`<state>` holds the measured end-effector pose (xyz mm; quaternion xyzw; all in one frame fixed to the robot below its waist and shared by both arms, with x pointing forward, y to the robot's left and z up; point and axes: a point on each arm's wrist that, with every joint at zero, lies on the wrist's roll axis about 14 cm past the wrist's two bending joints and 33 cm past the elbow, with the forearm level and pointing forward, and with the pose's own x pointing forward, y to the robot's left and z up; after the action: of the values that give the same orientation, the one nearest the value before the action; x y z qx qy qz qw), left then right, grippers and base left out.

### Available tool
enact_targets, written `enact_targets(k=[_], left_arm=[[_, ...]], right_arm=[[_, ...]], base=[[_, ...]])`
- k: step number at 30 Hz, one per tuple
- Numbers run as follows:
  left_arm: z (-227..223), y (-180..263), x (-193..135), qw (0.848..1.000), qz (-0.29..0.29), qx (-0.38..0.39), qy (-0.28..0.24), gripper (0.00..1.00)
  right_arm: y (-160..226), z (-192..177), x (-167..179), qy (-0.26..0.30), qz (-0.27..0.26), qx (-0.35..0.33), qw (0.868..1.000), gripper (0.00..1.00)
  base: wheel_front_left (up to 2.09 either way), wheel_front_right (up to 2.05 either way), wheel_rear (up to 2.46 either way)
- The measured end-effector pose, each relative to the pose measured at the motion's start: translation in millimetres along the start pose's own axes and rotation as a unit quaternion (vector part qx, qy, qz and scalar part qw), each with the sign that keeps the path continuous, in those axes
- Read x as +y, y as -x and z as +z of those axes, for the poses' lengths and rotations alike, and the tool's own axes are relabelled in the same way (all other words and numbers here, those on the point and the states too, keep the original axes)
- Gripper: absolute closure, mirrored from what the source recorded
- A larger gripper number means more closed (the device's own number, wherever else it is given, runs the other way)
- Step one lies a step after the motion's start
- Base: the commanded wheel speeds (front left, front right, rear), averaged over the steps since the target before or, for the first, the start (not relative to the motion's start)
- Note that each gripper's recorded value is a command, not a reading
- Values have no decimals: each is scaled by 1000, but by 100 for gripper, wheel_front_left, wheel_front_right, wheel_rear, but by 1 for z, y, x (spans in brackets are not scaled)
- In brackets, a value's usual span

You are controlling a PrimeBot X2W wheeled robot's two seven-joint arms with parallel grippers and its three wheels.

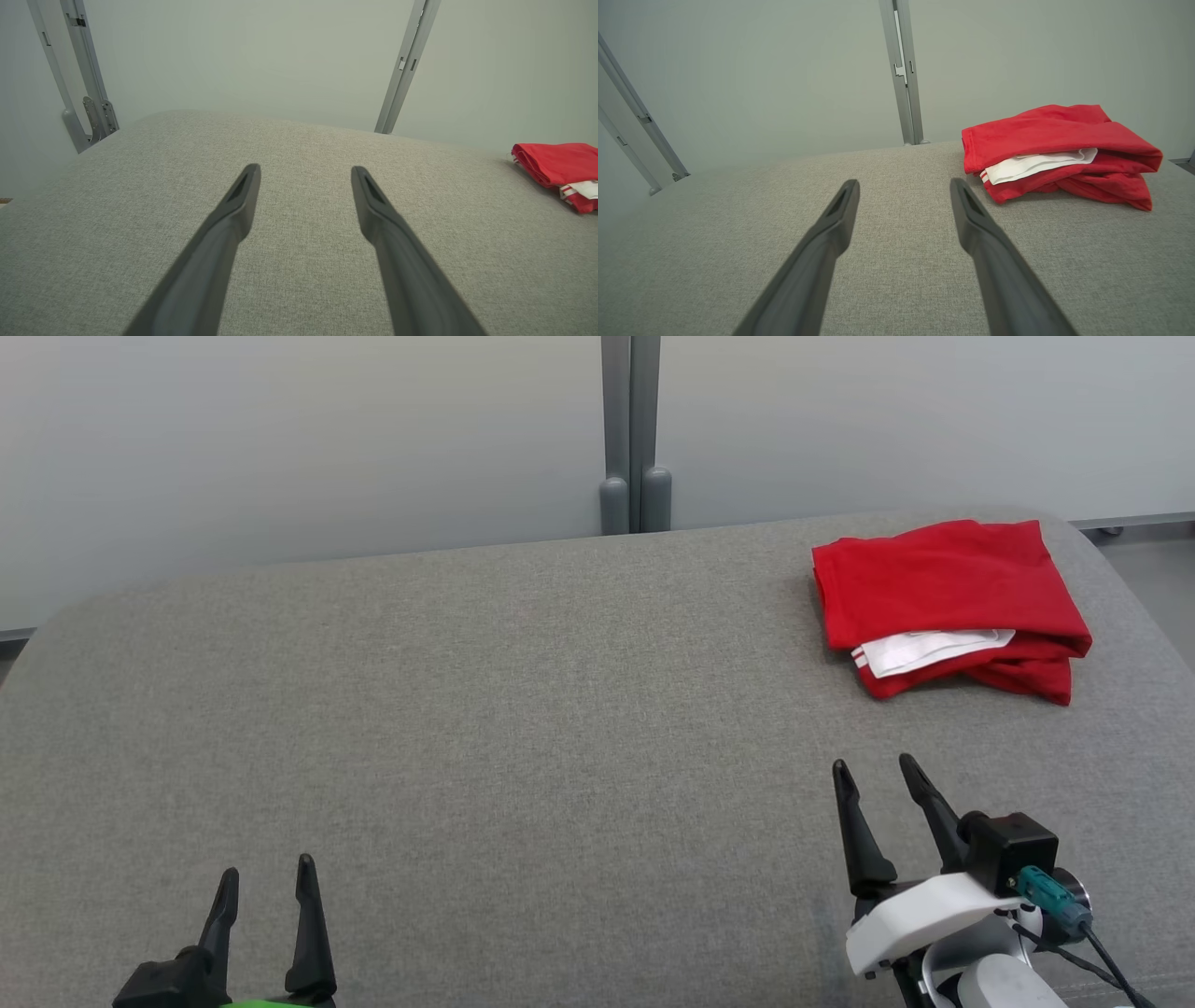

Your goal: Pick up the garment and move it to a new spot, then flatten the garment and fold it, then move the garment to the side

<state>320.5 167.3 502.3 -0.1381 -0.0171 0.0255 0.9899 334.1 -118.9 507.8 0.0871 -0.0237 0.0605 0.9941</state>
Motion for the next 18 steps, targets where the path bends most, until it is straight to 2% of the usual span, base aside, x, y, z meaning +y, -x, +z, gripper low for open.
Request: enact_targets(k=[18], left_arm=[[-3,1,-4,1000,-5,5,-2,0]], right_arm=[[4,-1,3,-6,-4,0,1000,0]], base=[[0,0,0]])
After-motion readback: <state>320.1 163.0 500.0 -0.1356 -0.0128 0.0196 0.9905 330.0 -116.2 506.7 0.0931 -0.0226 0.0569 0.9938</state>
